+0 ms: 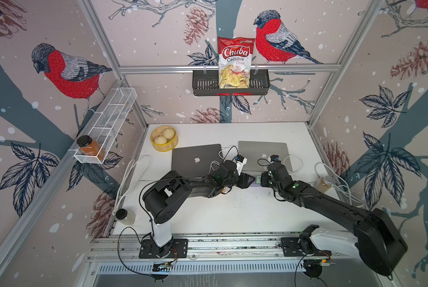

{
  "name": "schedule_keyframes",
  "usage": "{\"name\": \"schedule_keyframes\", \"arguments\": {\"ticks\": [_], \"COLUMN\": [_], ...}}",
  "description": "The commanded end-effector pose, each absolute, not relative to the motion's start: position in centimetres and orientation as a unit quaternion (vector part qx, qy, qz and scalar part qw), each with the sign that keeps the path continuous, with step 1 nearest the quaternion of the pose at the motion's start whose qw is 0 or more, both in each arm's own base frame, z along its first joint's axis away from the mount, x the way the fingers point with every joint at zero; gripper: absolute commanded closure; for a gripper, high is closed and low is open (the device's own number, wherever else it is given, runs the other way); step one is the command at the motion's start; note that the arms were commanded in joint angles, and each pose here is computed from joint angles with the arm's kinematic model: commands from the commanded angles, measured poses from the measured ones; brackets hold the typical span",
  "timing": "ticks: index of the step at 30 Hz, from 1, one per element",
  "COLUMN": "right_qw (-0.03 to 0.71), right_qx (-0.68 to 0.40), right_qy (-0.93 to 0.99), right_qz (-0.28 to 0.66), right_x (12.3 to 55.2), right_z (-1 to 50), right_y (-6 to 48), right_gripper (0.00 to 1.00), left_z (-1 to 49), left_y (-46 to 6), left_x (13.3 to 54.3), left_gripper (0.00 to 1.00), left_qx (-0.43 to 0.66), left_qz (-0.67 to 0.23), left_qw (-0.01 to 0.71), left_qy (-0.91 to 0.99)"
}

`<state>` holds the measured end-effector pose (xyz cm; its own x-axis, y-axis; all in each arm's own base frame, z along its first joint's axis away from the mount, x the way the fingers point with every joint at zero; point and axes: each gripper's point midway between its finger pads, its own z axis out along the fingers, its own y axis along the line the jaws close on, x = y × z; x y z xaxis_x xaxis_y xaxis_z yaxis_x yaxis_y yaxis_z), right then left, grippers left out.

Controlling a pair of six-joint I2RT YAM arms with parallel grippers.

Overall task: Unplug the laptop charger
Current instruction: Remove the charging cable from the plug.

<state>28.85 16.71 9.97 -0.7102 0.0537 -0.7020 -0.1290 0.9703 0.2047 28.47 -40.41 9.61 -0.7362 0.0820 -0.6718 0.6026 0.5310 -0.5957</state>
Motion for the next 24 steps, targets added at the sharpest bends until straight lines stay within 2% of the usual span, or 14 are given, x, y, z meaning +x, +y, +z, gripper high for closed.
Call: {"name": "schedule_keyframes", "arguments": {"ticks": [1,24], "right_qw": [0.382,0.381], "right_qx": [-0.022,-0.034], "right_qy": [0.916,0.916], "right_qz": [0.122,0.119], "right_x": [28.9,28.7], "right_z": [10.0,9.8], "right_y": [16.9,17.4], "right_gripper": [0.82,0.9], "left_z": [10.4,8.2], "left_y": [-41.4,-42.5], "left_x": [28.8,29.1], "left_gripper": [0.49,0.51], "left_qx": [0.21,0.212], "left_qz": [-0.451,-0.421], "left_qw": [0.305,0.293], "left_qy": [0.812,0.831]}}
